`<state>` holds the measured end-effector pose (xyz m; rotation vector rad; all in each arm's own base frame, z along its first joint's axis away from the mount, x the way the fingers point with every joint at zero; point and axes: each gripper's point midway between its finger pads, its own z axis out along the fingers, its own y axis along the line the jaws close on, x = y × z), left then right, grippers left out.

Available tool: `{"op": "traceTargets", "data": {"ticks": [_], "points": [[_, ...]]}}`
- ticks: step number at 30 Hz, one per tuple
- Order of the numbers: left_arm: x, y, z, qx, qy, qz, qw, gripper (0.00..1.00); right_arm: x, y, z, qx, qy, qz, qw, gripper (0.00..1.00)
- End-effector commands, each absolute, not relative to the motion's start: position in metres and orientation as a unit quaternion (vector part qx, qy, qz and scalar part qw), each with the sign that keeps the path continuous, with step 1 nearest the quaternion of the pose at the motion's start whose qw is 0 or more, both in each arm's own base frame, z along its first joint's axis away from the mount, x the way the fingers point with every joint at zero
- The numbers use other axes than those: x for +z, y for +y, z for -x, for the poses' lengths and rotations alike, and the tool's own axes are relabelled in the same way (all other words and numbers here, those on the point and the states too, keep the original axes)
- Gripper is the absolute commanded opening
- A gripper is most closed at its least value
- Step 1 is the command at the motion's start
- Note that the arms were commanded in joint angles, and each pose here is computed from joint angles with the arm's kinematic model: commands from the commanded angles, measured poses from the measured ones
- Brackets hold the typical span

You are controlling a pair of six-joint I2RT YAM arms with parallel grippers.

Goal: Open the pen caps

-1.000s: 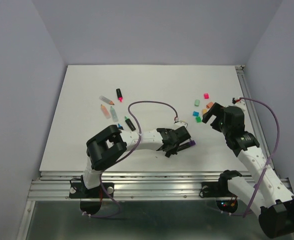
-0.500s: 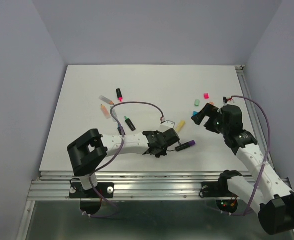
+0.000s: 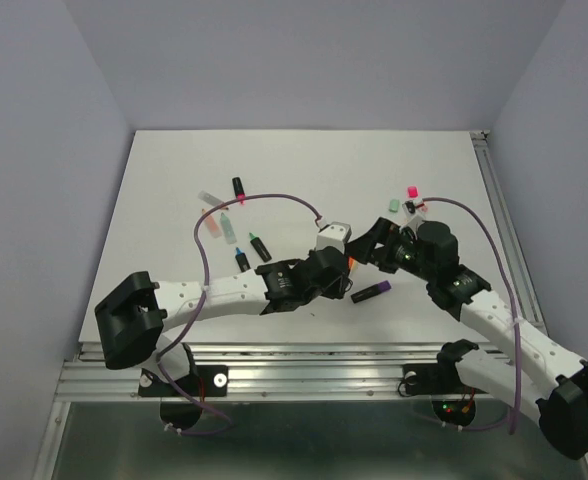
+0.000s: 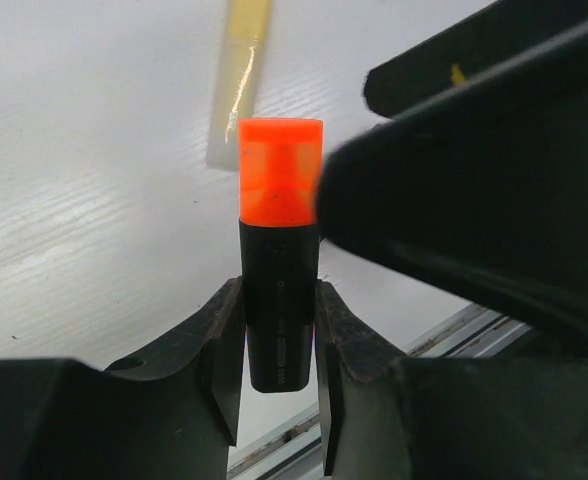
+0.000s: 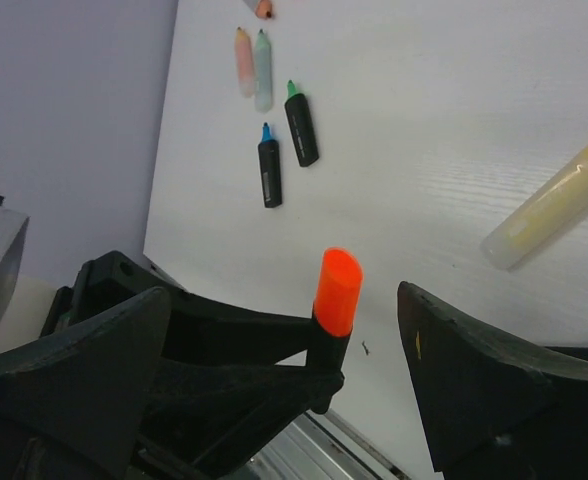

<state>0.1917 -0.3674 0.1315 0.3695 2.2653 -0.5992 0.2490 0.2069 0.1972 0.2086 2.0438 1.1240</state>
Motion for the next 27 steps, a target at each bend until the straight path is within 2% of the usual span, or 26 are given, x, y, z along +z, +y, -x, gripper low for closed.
{"op": "traceTargets", "data": {"ticks": [1, 7, 14, 19, 23, 25, 27], "points": [[0.156, -0.377, -0.185, -0.286, 0.860, -0.150, 0.395, 0.00, 0.213, 0.229, -0.263, 0.442, 0.793, -0.072, 0.413, 1.00], [0.166, -0.379, -0.182, -0.315, 0.849, -0.142, 0.401, 0.00, 0.204, 0.254, -0.259, 0.449, 0.800, -0.052, 0.394, 1.00], [0.168, -0.375, -0.181, -0.316, 0.847, -0.142, 0.404, 0.00, 0.206, 0.259, -0.259, 0.451, 0.797, -0.059, 0.397, 0.72], [0.169, -0.374, -0.182, -0.316, 0.846, -0.139, 0.406, 0.00, 0.205, 0.265, -0.254, 0.461, 0.798, -0.051, 0.383, 0.63], [0.171, -0.373, -0.182, -0.317, 0.845, -0.136, 0.409, 0.00, 0.206, 0.266, -0.253, 0.462, 0.799, -0.050, 0.382, 0.49], [0.172, -0.372, -0.182, -0.317, 0.845, -0.134, 0.411, 0.00, 0.207, 0.267, -0.251, 0.465, 0.799, -0.047, 0.379, 0.39], [0.172, -0.372, -0.183, -0.317, 0.845, -0.130, 0.410, 0.00, 0.208, 0.267, -0.250, 0.466, 0.799, -0.046, 0.378, 0.24]]}}
